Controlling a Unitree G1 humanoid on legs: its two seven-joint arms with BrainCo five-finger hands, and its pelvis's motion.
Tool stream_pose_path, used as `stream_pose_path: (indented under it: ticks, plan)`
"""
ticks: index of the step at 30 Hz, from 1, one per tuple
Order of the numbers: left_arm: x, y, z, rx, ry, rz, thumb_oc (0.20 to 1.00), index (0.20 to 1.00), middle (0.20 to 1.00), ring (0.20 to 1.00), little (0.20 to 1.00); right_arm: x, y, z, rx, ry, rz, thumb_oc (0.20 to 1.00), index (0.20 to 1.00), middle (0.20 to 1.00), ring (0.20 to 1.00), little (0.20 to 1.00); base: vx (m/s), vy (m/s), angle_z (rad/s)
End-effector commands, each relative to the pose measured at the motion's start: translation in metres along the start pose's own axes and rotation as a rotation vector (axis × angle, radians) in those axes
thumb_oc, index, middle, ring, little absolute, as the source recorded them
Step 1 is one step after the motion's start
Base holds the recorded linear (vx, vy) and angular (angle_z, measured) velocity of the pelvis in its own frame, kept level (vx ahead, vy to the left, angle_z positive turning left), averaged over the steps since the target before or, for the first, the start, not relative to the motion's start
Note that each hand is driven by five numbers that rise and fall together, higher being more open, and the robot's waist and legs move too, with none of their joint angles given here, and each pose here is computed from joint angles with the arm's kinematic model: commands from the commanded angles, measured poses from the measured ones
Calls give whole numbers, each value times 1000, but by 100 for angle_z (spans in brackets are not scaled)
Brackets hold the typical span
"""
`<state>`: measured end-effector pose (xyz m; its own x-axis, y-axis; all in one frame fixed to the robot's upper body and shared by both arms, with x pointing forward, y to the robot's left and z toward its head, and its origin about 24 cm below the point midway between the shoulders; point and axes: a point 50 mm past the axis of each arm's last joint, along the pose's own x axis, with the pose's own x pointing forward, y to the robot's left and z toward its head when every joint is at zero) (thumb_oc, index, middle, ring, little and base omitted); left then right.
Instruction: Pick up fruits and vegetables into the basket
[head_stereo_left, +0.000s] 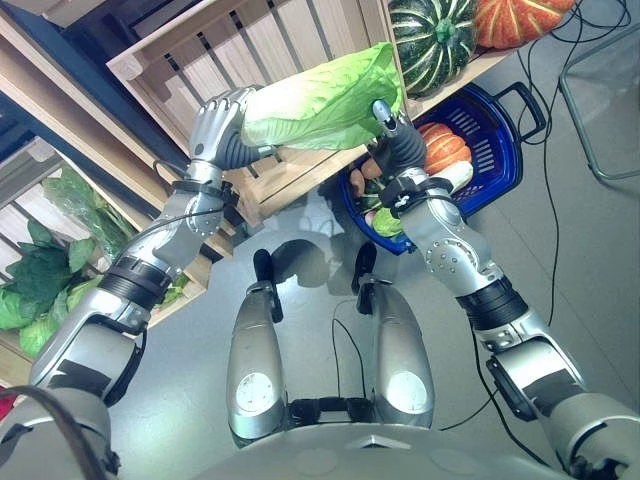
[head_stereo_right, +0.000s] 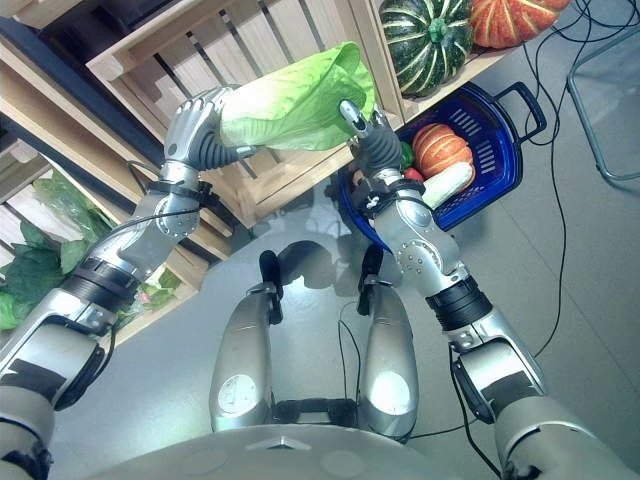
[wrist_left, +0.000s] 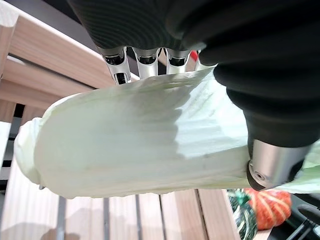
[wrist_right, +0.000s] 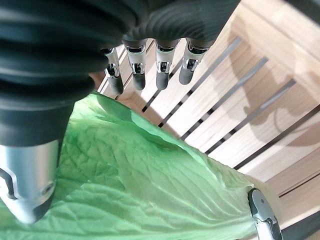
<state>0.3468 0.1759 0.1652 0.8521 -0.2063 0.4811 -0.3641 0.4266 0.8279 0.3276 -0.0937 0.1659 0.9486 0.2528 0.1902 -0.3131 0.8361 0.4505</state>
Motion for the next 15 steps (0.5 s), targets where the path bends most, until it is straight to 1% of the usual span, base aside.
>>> stream_pose_path:
  ticks: [1,5,8,12,13,14,15]
  plan:
    - [16,15,45,53,-196,39,200,200,200,200,200,6,36,23,-5,-124,116,1000,1000,1000,1000,1000,0,0,0]
    - [16,2,49,127,-159,-70,200,200,200,200,200,9,45,22,-45,-113,136,1000,1000,1000,1000,1000,-15,41,0]
    - [16,-5,58,170,-185,-127,200,200,200,200,200,10,51,19,-101,-78,167,1000,1000,1000,1000,1000,-15,60,1]
    - [16,-6,60,195,-187,-156,200,200,200,200,200,10,53,18,-119,-62,176,1000,1000,1000,1000,1000,-3,9,0]
    - [15,-11,63,223,-193,-220,200,200,200,200,200,11,57,14,-133,-26,203,1000,1000,1000,1000,1000,-29,32,1]
    - [15,-13,63,209,-191,-260,200,200,200,200,200,10,60,12,-120,3,234,1000,1000,1000,1000,1000,-29,31,4]
    - [14,-15,65,195,-193,-272,200,200,200,200,200,10,63,10,-107,16,254,1000,1000,1000,1000,1000,-30,19,4]
